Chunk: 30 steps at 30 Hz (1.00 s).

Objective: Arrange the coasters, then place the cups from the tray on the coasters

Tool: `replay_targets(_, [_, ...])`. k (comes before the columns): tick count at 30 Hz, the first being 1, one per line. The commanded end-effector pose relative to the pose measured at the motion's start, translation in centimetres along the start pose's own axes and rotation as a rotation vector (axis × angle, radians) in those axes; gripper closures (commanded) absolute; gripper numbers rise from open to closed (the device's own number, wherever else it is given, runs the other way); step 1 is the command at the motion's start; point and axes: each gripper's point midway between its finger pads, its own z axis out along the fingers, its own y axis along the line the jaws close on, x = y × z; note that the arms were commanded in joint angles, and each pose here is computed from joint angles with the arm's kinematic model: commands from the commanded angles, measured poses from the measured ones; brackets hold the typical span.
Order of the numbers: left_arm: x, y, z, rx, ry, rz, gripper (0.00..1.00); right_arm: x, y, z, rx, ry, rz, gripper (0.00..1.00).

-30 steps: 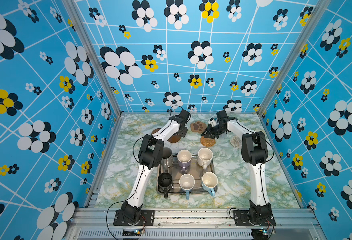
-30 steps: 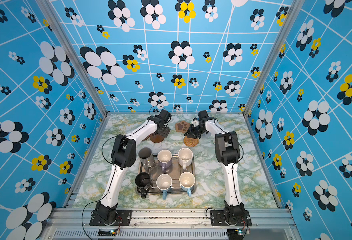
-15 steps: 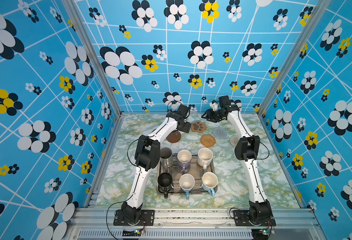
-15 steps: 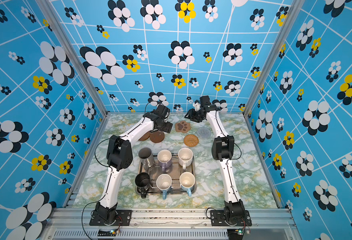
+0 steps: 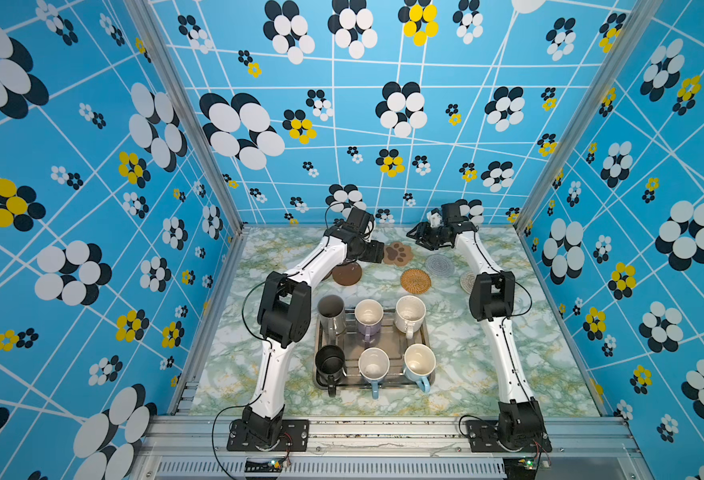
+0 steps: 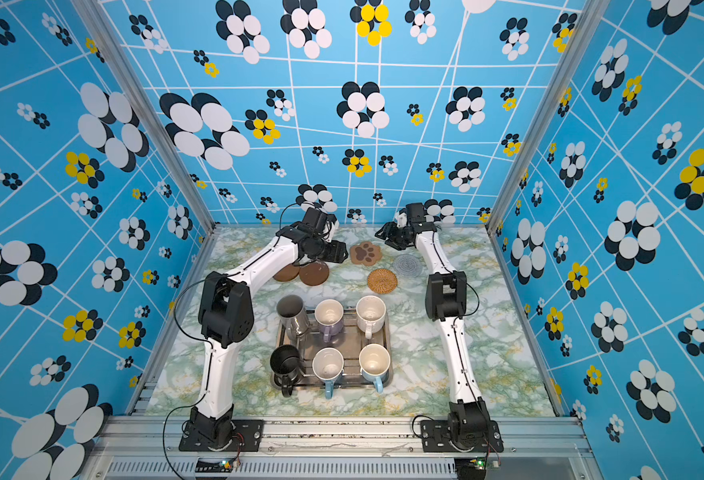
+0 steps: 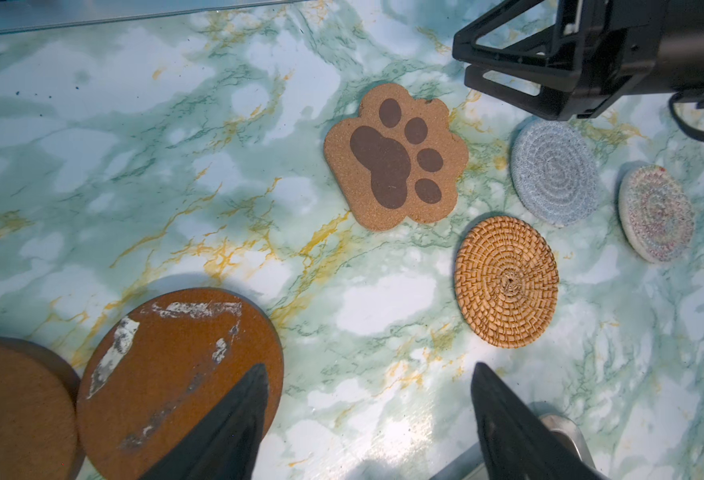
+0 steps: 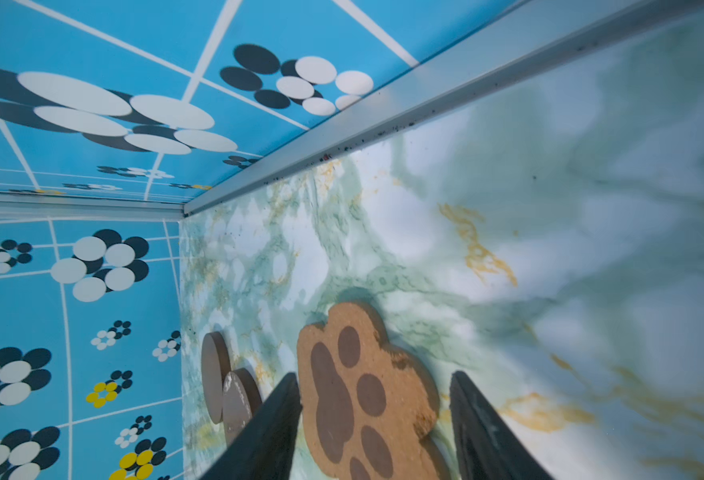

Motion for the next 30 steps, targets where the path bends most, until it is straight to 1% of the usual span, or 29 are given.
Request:
replay_targets(1, [-0.8,-0.4,-1.9,0.021,-0.034,-0.015,0.22,-0.3,-0.1,2.0,-0.073,-0.023,0.068,0.40])
replay_targets(5, [-0.3,0.1,-1.8,0.008,-0.023,-0.021,0.22,-0.2,-0.5,3.0,-0.109,-0.026,0.115,0.40])
replay_targets(10, [-0.2,0.4,-1.8,0.006,-0.030,-0.030,0.22,0.4,-0.2,4.0,-0.159,-0.008,0.129,0.41])
replay_targets(13, [-0.3,0.8,-1.4,0.005,-0.042,-0.039,0.22,1.4,0.7,4.5,-0.194,0.033,0.133,0.42])
replay_targets(16, [-0.4,1.2,-0.8,0.013,-0.046,-0.062,0.22,3.2,1.4,4.9,-0.205,0.098,0.121,0.47])
replay_targets(22, [-0.7,1.6,0.2,0.029,-0.050,-0.079,0.23,7.0,1.3,4.6,-0.132,0.221,0.077,0.55])
replay_targets(30, [-0.2,2.0,0.8,0.025,-0.030,-0.087,0.24,10.3,1.9,3.9,-0.059,0.313,0.019,0.59])
